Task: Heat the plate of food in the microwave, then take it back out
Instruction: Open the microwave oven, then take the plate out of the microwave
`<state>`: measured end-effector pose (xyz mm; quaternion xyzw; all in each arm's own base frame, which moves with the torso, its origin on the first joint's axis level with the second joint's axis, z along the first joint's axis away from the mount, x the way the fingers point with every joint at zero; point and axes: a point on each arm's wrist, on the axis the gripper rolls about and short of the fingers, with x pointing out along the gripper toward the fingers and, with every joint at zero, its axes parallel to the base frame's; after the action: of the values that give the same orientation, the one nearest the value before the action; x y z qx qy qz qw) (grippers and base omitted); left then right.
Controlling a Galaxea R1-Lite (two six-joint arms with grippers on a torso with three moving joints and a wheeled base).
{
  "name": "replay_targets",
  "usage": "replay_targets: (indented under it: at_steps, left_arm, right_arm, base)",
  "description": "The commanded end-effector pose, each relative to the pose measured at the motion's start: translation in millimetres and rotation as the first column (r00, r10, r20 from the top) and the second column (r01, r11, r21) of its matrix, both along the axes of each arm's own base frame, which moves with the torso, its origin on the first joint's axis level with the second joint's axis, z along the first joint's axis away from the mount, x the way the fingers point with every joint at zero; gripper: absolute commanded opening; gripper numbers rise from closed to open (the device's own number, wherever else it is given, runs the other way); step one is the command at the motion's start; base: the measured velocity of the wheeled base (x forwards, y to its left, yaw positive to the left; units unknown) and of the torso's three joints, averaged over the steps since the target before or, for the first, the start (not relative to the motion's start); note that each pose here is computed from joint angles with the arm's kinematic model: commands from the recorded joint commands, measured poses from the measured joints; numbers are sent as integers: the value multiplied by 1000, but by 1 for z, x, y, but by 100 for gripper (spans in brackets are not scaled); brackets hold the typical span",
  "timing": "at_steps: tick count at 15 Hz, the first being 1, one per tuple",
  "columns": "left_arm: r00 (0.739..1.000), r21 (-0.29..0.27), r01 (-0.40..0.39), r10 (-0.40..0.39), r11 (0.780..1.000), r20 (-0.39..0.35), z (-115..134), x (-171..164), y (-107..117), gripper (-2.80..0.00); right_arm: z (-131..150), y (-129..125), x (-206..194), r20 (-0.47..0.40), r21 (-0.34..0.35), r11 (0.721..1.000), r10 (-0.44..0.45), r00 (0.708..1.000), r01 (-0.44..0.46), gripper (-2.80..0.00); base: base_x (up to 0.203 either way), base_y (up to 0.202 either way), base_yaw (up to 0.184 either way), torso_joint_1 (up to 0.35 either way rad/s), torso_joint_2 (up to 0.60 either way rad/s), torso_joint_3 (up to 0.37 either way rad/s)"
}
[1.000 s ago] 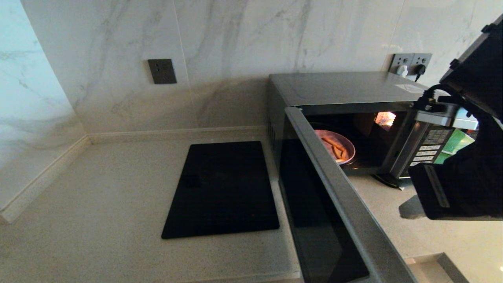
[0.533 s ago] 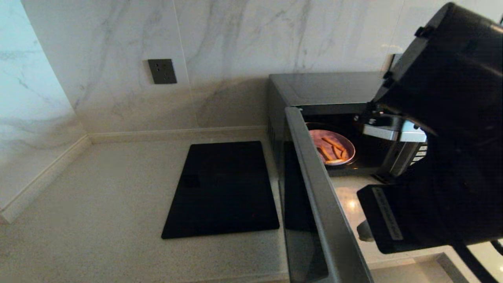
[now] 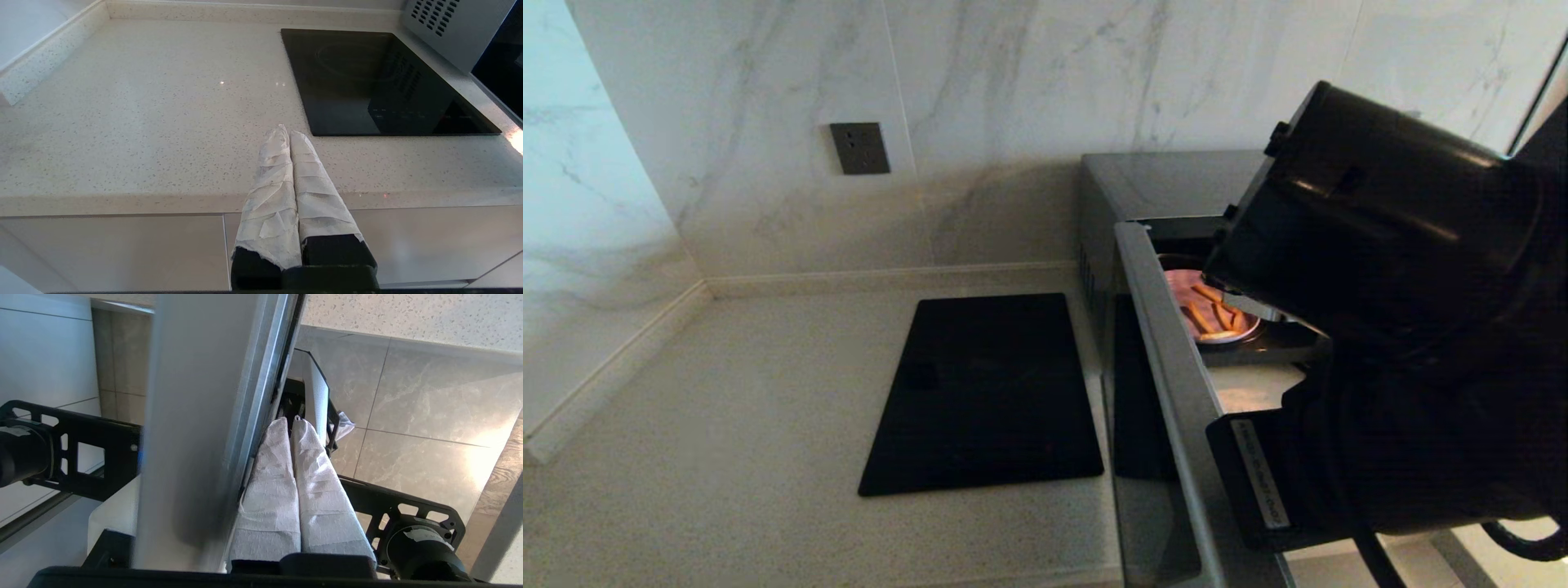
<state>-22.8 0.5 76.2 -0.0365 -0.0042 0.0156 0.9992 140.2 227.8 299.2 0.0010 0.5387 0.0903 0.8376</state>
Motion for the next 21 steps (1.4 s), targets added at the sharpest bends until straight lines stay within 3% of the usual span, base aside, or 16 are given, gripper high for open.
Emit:
replay_targets:
  at_steps: [1, 5, 8, 10, 11, 12, 13, 15, 16, 18, 19, 21]
  left_arm:
    - [1000, -1, -1, 1, 1000, -1, 0, 0, 0, -280]
    - [1000, -1, -1, 1, 1000, -1, 0, 0, 0, -280]
    - [1000, -1, -1, 1, 1000, -1, 0, 0, 0, -280]
    - [1000, -1, -2, 2, 1000, -1, 0, 0, 0, -280]
    - [1000, -1, -1, 1, 1000, -1, 0, 0, 0, -280]
    - [1000, -1, -1, 1, 1000, 0, 0, 0, 0, -280]
    - [1000, -1, -1, 1, 1000, -1, 0, 0, 0, -280]
    - [1000, -1, -1, 1, 1000, -1, 0, 0, 0, -280]
    - [1000, -1, -2, 2, 1000, -1, 0, 0, 0, -280]
    - [1000, -1, -1, 1, 1000, -1, 0, 0, 0, -280]
    - [1000, -1, -1, 1, 1000, -1, 0, 0, 0, -280]
    - [1000, -1, -1, 1, 1000, -1, 0, 0, 0, -280]
  right_arm:
    - [0, -1, 0, 0, -6, 1000, -9, 1000, 9, -280]
    - [10, -19, 5, 61, 7, 996, -90, 994, 90, -280]
    - [34, -59, 8, 113, 88, 979, -191, 975, 182, -280]
    - [50, -99, 10, 154, 139, 948, -305, 940, 285, -280]
    - [58, -124, 10, 177, 164, 919, -384, 906, 358, -280]
    - [66, -152, 5, 206, 186, 881, -467, 860, 434, -280]
    - [72, -182, -9, 242, 200, 830, -557, 794, 521, -280]
    - [73, -225, -62, 319, 211, 714, -696, 644, 668, -280]
    - [60, -233, -88, 331, 184, 662, -738, 588, 727, -280]
    - [15, -238, -119, 285, 62, 572, -795, 535, 818, -280]
    - [-3, -237, -134, 272, 34, 523, -825, 496, 852, -280]
    - [-27, -234, -161, 268, 66, 397, -891, 367, 915, -280]
  base:
    - [0, 0, 0, 0, 0, 0]
    - [0, 0, 0, 0, 0, 0]
    - [0, 0, 0, 0, 0, 0]
    - [0, 0, 0, 0, 0, 0]
    - [0, 0, 0, 0, 0, 0]
    - [0, 0, 0, 0, 0, 0]
    - [0, 0, 0, 0, 0, 0]
    - [0, 0, 0, 0, 0, 0]
    - [0, 0, 0, 0, 0, 0]
    - [0, 0, 0, 0, 0, 0]
    - [0, 0, 0, 0, 0, 0]
    - [0, 0, 0, 0, 0, 0]
